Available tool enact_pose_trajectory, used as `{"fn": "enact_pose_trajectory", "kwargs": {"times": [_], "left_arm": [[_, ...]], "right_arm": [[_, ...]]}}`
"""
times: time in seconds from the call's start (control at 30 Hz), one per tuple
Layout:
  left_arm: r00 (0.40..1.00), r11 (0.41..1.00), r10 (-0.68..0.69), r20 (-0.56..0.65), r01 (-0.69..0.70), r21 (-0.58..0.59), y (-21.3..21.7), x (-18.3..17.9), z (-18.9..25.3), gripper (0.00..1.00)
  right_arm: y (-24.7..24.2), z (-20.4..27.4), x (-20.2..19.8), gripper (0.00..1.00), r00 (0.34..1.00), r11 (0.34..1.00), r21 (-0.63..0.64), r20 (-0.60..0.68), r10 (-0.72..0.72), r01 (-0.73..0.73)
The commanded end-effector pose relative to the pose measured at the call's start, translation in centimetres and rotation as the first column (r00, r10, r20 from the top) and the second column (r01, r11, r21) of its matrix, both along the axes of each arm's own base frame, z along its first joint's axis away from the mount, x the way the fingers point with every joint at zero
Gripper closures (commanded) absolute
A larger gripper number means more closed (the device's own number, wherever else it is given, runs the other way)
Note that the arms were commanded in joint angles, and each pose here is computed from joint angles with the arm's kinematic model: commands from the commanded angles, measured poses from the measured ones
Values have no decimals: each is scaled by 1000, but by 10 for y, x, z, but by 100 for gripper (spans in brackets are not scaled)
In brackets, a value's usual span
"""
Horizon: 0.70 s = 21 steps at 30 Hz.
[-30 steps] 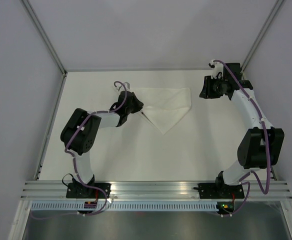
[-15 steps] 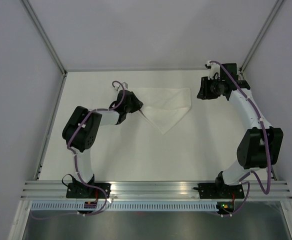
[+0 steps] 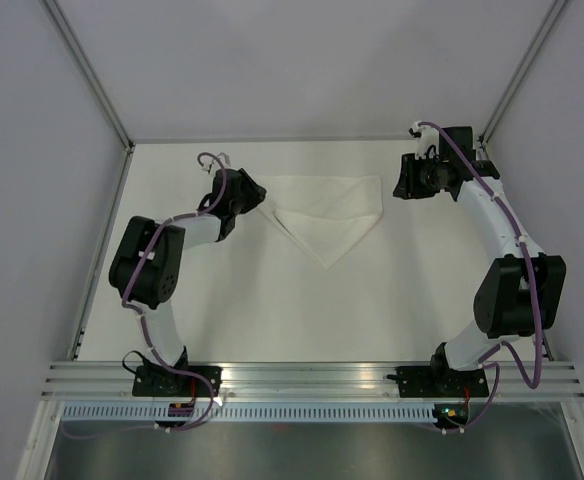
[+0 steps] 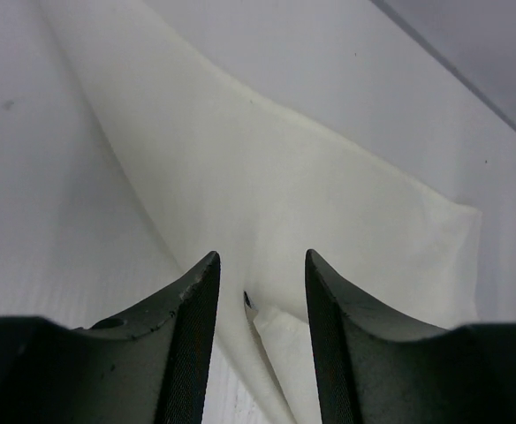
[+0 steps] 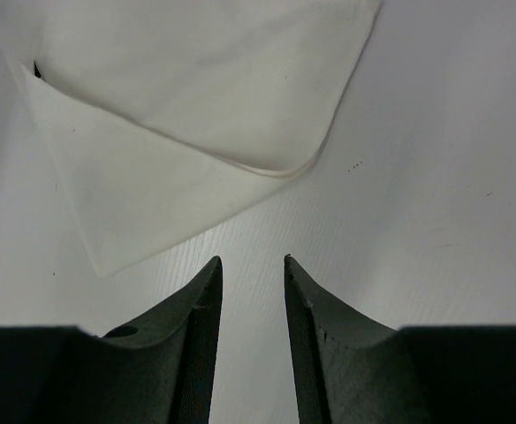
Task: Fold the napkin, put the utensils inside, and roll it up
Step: Fold the napkin
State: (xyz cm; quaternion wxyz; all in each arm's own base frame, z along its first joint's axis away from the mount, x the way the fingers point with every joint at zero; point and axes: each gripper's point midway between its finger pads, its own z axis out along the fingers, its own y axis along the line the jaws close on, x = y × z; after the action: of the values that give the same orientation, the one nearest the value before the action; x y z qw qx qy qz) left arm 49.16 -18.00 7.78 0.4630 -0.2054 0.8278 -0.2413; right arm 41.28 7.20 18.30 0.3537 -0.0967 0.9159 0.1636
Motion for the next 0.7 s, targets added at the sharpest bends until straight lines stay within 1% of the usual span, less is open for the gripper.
{"fn": "enact_pose_trajectory", "kwargs": {"times": [0.0,0.03,0.23,0.27,0.3,0.37,0.4,0.43,0.47,0.5,0.53,0.6,0.63,0.67], "left_arm": [[995,996,88,43,-89,6,30,11,30,51],[993,993,116,33,-116,6,43,15,29,51],[974,974,226,-25,-227,-24,90,38,20,50],[972,972,233,-15,-233,-37,92,44,25,49],[972,972,230,-34,-232,-42,96,48,15,49],[971,970,238,-33,-240,-43,98,59,18,48],[969,970,241,-52,-243,-34,99,62,8,48],[968,969,242,-59,-244,-28,100,65,4,48],[969,969,244,-47,-245,-25,101,73,10,48],[967,969,244,-75,-246,-14,101,74,-3,48],[966,969,246,-75,-247,-11,101,77,-4,47],[968,969,242,-64,-244,-30,100,85,-4,47],[966,968,246,-84,-250,-37,100,86,-13,47],[965,966,250,-84,-254,-44,99,89,-13,47]], "right_arm": [[3,-3,2,60,1000,1000,-14,6,9,-9],[5,-3,1,60,1000,1000,-14,6,11,-11],[8,-4,0,60,1000,1000,-13,4,20,-20],[8,-4,0,60,1000,1000,-14,5,21,-21],[9,-3,1,60,1000,1000,-14,8,23,-23],[11,-4,1,60,1000,1000,-14,3,27,-27],[13,-2,1,60,999,999,-14,8,32,-32],[13,-4,1,60,999,999,-14,2,33,-33],[14,-4,1,60,999,999,-14,1,34,-34],[16,-4,1,60,999,999,-15,3,38,-38],[16,-5,1,60,999,999,-15,2,40,-40],[17,-5,1,60,999,999,-19,4,43,-43],[18,-6,1,60,999,999,-19,-1,44,-44],[17,-6,1,60,999,999,-21,0,44,-44]]}}
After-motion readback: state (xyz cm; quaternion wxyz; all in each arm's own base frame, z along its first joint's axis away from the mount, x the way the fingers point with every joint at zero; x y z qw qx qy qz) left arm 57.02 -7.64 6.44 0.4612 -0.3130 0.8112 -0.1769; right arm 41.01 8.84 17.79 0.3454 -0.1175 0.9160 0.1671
